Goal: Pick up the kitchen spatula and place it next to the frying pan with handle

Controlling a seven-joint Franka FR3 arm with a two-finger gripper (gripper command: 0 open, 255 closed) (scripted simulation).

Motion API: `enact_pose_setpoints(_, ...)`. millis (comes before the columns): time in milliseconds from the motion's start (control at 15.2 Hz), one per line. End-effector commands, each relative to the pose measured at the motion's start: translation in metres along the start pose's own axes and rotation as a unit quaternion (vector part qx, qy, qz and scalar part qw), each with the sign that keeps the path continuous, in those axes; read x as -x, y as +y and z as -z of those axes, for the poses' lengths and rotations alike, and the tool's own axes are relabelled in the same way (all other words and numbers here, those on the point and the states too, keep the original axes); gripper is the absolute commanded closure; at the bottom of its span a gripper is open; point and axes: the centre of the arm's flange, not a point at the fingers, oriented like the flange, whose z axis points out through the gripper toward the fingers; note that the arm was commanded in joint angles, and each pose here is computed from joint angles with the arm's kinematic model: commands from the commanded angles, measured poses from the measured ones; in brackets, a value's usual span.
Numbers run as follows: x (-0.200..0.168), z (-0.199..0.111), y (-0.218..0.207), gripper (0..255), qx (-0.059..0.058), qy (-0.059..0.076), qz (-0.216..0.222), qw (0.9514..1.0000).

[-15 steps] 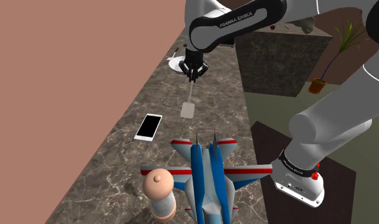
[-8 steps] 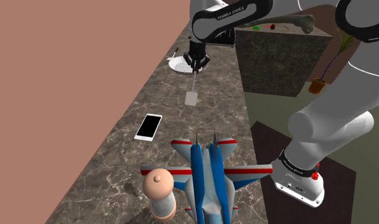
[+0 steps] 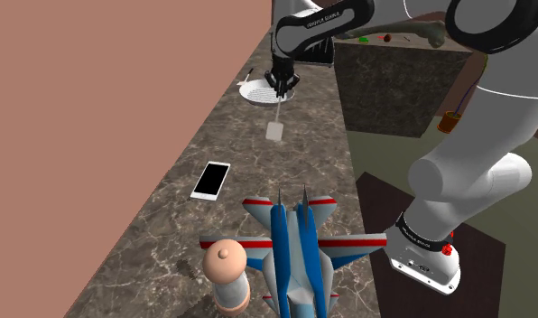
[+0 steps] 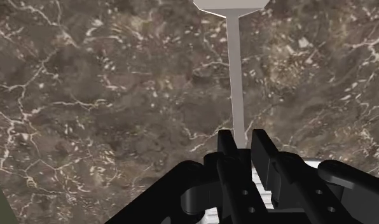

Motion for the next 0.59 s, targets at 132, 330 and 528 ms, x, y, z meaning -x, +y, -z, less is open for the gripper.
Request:
enact_pose_setpoints(132, 0.001, -0.021, 0.001, 255, 0.0, 0.0, 0.0, 1.0)
enact_pose_setpoints(330, 0.004, -0.037, 0.002, 255, 0.0, 0.0, 0.0, 1.0)
enact_pose_setpoints(528, 0.006, -0.052, 0.002, 255, 0.0, 0.0, 0.0, 1.0)
